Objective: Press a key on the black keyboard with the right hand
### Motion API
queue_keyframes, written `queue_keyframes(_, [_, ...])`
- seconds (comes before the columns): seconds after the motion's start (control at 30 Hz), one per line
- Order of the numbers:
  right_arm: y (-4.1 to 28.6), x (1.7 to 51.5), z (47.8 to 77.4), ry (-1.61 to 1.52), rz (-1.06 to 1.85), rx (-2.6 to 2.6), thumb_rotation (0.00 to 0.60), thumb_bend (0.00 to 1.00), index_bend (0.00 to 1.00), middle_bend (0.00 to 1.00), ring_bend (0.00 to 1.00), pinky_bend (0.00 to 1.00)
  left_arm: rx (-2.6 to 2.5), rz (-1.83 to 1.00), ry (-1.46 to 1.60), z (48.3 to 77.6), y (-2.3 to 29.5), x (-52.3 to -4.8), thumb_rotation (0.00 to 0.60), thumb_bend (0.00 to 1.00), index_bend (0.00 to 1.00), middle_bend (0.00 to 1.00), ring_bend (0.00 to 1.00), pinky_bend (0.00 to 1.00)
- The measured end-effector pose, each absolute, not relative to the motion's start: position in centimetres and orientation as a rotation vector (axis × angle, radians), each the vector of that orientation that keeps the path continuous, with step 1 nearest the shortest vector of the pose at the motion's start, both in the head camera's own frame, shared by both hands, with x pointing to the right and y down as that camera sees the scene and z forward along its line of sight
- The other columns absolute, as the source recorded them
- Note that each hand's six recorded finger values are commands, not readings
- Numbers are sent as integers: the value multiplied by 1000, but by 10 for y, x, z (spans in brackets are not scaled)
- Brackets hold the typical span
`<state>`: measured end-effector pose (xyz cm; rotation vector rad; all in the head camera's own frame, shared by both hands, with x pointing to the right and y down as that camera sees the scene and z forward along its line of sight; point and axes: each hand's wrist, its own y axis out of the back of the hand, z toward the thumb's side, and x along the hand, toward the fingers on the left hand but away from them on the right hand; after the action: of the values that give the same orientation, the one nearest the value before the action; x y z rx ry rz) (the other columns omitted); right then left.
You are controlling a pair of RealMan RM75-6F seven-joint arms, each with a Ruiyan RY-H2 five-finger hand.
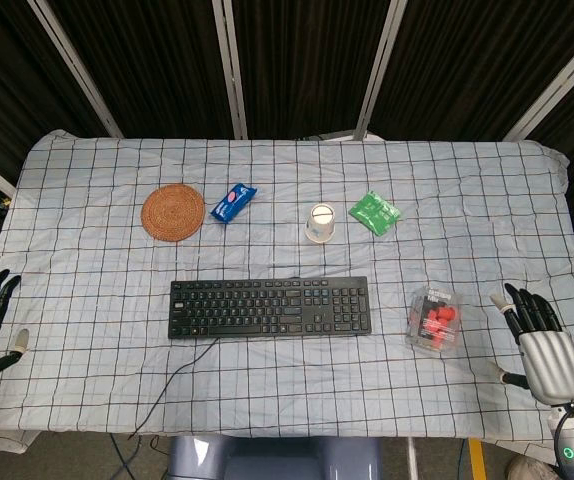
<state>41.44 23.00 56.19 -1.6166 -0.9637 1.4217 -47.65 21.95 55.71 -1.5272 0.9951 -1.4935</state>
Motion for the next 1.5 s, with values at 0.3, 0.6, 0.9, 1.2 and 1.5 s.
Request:
queue_keyframes(0.3, [230,413,563,-968,1425,-1619,600,53,89,0,0,77,-1518,-1496,1007,554,220,-480,600,130,0,0,0,0])
queue_keyframes(0.6, [231,411,561,-954,1419,-1611,600,55,90,0,0,78,-1520,-1478,997,554,220,-477,600,130,0,0,0,0])
queue_keyframes(0.9, [231,408,561,-938,1427,-1618,600,60,112,142,89,140,-1521,-1486,991,554,220,-476,600,90,0,0,0,0])
queue_keyframes(1.2, [222,375,558,-962,1384,-1728,600,205,134,841,780,771,-1502,-1472,991,551,221,-477,600,89,0,0,0,0])
queue_keyframes(1.5, [216,302,569,-819,1441,-1927,600,354,140,919,883,825,-1500,-1472,985,552,221,-476,600,73,0,0,0,0])
